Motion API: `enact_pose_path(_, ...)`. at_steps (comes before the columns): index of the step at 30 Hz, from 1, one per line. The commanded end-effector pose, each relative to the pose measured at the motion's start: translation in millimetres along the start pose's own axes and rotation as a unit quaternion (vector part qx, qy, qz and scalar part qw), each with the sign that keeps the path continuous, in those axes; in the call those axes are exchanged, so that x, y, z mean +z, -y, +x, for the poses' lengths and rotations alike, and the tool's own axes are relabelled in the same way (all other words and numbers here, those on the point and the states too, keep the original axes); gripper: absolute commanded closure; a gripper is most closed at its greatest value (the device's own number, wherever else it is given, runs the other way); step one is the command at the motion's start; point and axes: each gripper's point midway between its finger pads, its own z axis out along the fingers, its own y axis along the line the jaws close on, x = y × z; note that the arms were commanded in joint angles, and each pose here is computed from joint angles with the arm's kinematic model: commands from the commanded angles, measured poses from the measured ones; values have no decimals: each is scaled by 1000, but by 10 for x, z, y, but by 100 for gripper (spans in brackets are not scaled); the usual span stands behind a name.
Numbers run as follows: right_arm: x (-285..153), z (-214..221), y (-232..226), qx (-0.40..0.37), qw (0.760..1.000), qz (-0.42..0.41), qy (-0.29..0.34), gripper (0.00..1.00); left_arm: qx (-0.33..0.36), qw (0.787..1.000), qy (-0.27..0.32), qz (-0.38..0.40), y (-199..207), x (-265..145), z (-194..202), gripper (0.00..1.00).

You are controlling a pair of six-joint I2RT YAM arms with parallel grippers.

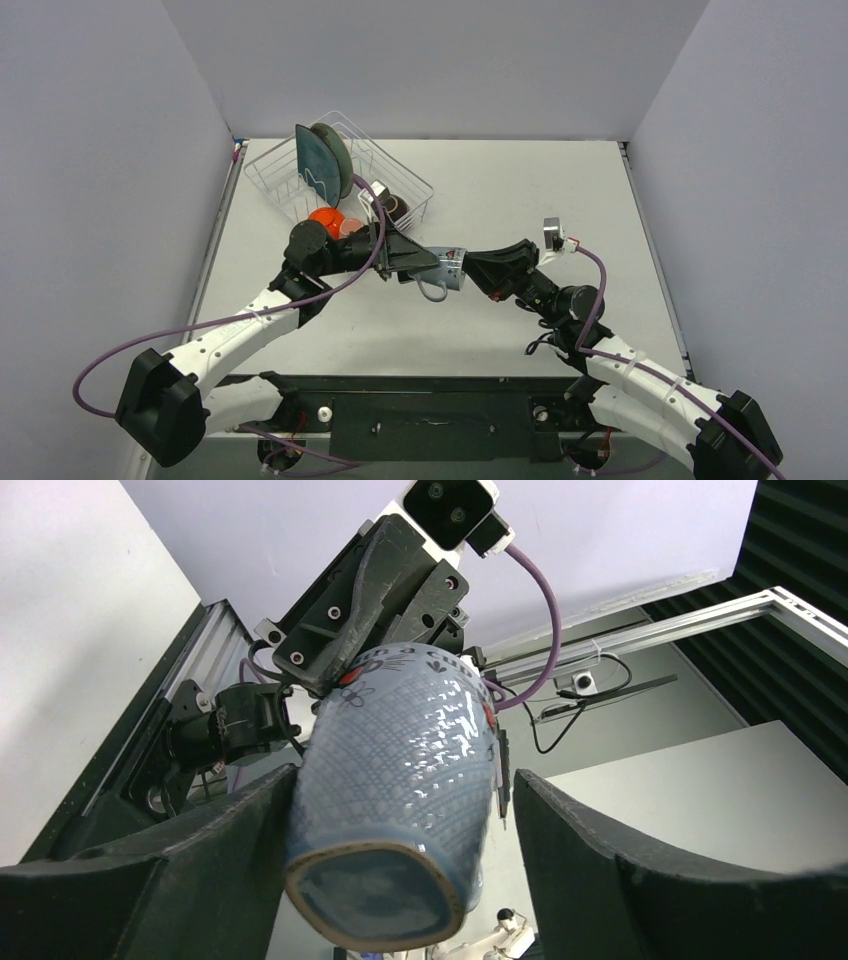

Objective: Load the mixed dishes into the dish rack

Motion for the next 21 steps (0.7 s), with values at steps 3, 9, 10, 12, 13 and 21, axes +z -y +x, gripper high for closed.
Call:
enact_pose_path(3, 81, -313, -316, -16, 997, -64, 47, 100, 50, 998, 2, 39, 367, 21, -10, 35)
enact_pose_path(9, 86, -311, -285, -18, 997, -58, 49, 100, 54, 998, 1, 44, 410, 18, -1, 56)
enact_pose_path(10, 92, -298, -269, -18, 997, -54, 45, 100, 55, 997, 0, 46, 426, 21, 4, 62)
enact_pose_path(12, 101, -284, -249, -21, 998, -50, 40, 100, 58, 997, -1, 49, 447, 20, 7, 70)
enact_pose_path(13, 105, -271, -235, -22, 998, -48, 37, 100, 59, 997, -1, 51, 464, 19, 9, 75)
enact_pose_path(21, 146, -202, -89, -25, 999, -13, 16, 83, 62, 997, 2, 53, 486, 7, 6, 100)
